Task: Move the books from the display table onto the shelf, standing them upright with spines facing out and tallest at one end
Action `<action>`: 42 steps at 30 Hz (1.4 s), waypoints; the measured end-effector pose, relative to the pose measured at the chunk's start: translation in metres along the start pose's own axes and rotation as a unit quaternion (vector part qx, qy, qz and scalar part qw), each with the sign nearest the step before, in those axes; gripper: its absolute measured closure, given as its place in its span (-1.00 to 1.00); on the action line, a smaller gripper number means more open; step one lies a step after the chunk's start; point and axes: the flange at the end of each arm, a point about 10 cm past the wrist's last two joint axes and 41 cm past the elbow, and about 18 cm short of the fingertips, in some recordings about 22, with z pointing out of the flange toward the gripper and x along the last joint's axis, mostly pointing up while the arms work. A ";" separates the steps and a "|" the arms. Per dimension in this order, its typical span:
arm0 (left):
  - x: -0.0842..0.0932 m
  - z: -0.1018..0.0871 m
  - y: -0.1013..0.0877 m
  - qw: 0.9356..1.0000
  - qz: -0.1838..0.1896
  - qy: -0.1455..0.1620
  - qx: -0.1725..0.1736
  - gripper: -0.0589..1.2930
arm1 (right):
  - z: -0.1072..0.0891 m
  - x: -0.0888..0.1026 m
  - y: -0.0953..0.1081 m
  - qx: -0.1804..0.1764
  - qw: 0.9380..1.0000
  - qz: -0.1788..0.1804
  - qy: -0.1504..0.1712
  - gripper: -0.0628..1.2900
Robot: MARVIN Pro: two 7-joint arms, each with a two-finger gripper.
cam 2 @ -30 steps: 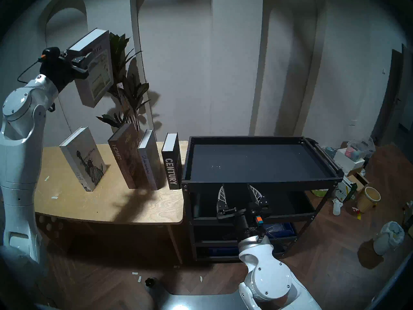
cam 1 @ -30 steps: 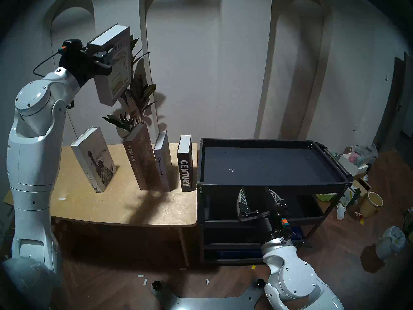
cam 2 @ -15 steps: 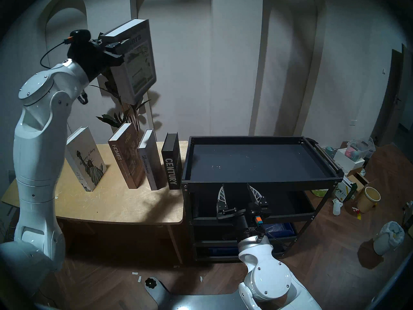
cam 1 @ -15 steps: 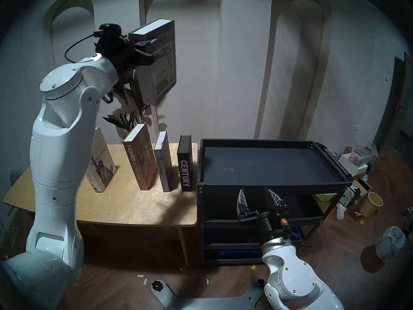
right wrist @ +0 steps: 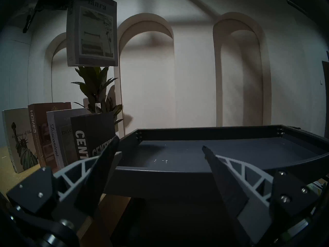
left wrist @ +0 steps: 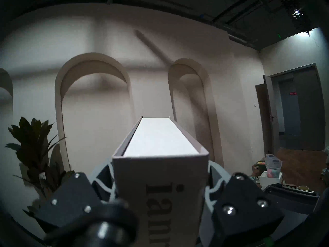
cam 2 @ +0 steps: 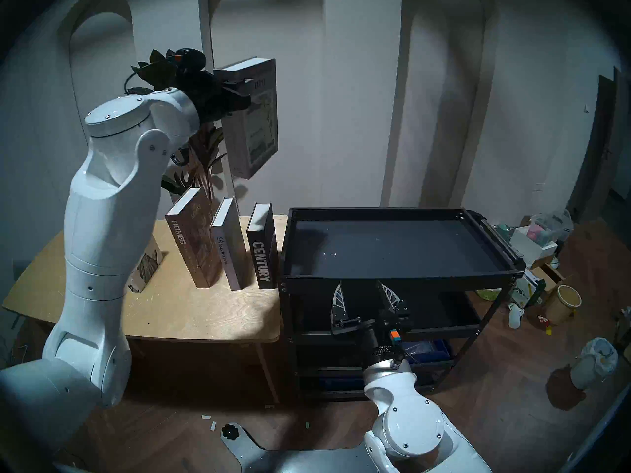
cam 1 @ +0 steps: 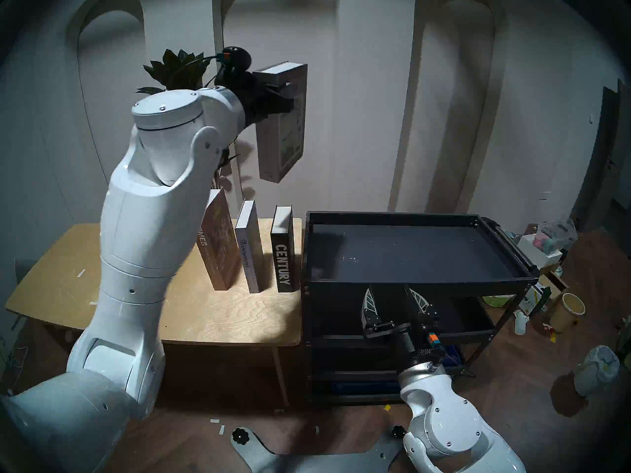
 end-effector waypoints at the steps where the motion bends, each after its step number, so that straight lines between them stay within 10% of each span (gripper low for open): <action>1: -0.001 0.002 0.002 1.000 -0.002 -0.005 0.005 0.08 | 0.000 0.000 0.000 0.000 1.000 0.000 0.000 -0.91; 12: 0.007 0.004 0.025 0.997 -0.025 -0.045 0.066 0.08 | 0.001 0.001 0.000 0.000 1.000 0.000 0.001 -0.91; 27: 0.015 -0.021 0.039 0.984 -0.102 -0.026 0.145 0.08 | 0.031 0.044 -0.030 0.036 0.997 0.022 0.068 -0.91; 42: -0.007 -0.043 0.092 0.978 -0.149 -0.052 0.135 0.08 | 0.064 0.068 -0.069 0.095 0.992 0.013 0.085 -0.91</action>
